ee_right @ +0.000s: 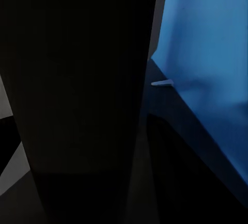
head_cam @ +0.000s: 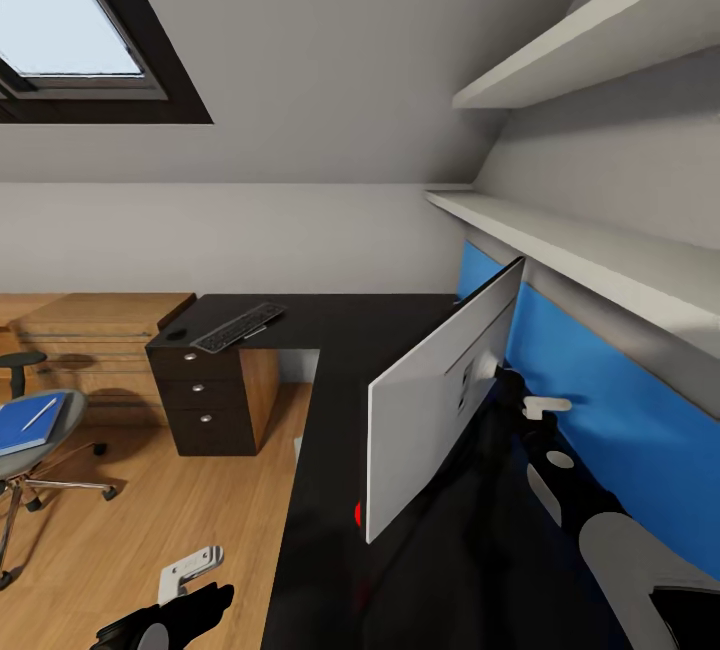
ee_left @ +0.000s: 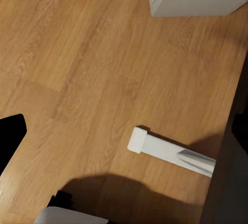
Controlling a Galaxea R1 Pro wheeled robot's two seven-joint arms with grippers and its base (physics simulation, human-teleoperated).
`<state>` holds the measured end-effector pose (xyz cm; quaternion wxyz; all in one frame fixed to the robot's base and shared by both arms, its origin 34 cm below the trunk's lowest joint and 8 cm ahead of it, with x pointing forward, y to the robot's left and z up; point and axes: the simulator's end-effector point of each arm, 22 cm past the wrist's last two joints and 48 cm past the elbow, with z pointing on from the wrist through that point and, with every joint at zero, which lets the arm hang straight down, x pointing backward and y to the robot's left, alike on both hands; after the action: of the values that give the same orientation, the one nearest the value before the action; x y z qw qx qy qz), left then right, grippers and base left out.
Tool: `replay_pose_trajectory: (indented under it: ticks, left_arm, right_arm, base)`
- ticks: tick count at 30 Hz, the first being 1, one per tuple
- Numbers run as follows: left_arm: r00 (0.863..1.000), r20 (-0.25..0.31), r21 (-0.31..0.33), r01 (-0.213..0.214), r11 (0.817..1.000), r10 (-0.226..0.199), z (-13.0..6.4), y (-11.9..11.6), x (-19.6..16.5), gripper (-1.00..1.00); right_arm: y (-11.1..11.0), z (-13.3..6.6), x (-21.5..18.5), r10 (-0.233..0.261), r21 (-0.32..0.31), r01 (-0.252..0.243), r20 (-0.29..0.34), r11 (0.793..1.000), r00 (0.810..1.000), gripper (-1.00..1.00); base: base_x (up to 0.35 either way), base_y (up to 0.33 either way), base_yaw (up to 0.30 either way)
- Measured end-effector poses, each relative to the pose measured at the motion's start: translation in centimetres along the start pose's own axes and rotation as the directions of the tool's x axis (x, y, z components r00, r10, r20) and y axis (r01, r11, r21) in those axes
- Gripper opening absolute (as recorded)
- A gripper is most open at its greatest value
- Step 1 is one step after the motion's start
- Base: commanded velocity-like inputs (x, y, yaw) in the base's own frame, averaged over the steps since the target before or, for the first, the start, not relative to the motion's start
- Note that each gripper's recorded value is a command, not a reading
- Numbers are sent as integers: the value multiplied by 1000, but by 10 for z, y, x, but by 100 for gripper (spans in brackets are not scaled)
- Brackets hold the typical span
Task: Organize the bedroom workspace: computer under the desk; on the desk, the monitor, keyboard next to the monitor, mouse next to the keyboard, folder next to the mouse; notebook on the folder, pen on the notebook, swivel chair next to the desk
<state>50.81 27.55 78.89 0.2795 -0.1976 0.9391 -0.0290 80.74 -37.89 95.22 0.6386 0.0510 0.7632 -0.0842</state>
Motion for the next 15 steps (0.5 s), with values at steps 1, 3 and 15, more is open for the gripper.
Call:
replay_pose_trajectory:
  ticks: [1,3,15]
  left_arm:
    - [1000,0,0,0,1000,0,0,0,0,100]
    - [1000,0,0,0,1000,0,0,0,0,100]
    - [1000,0,0,0,1000,0,0,0,0,100]
  right_arm:
    - [0,0,0,0,0,0,0,1000,1000,-100]
    - [0,0,0,0,-1,0,0,1000,1000,-100]
    - [2,0,0,0,-1,0,0,1000,1000,-100]
  base:
    - [0,0,0]
    - [0,0,0]
    - [0,0,0]
